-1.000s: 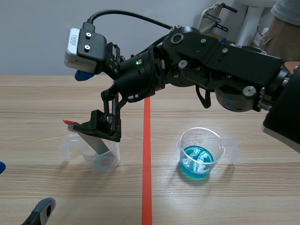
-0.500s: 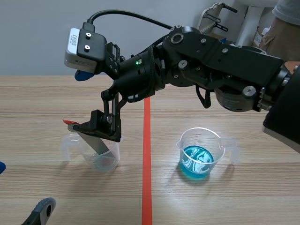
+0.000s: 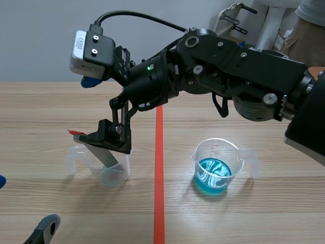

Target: Do the redox reaction experiment

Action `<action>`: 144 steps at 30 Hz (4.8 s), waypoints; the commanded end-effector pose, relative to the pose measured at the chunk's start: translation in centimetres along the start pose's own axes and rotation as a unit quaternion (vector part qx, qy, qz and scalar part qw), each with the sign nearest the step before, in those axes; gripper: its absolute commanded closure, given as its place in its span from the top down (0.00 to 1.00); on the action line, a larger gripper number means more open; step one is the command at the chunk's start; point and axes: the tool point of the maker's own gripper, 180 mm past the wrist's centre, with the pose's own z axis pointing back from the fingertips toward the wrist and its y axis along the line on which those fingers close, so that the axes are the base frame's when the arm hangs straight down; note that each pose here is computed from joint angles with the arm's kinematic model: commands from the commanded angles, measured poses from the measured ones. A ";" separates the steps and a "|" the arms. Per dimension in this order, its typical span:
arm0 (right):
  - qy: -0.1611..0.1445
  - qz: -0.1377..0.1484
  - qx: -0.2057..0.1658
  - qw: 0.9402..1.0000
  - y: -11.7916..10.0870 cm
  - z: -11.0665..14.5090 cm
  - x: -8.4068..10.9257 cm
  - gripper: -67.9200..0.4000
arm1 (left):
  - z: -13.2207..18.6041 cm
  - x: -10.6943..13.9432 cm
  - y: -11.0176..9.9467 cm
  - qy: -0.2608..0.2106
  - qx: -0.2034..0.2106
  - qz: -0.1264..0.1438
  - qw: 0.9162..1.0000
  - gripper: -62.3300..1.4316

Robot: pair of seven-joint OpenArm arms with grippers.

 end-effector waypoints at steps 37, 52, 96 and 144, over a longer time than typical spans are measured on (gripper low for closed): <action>-0.018 0.012 -0.003 1.000 -0.8 0.2 1.5 1.00 | -0.3 1.2 -0.1 -0.021 0.000 0.000 1.000 1.00; -0.020 0.012 -0.003 1.000 -0.8 0.2 1.6 1.00 | -0.3 1.2 -0.1 -0.021 0.000 0.000 1.000 1.00; -0.013 -0.188 -0.290 0.938 7.8 17.8 -2.5 1.00 | 0.3 2.2 2.9 0.001 0.047 -0.013 0.999 1.00; 0.070 -0.213 -0.400 0.889 8.1 22.6 0.3 1.00 | -1.0 7.2 6.3 0.024 0.092 -0.084 0.992 1.00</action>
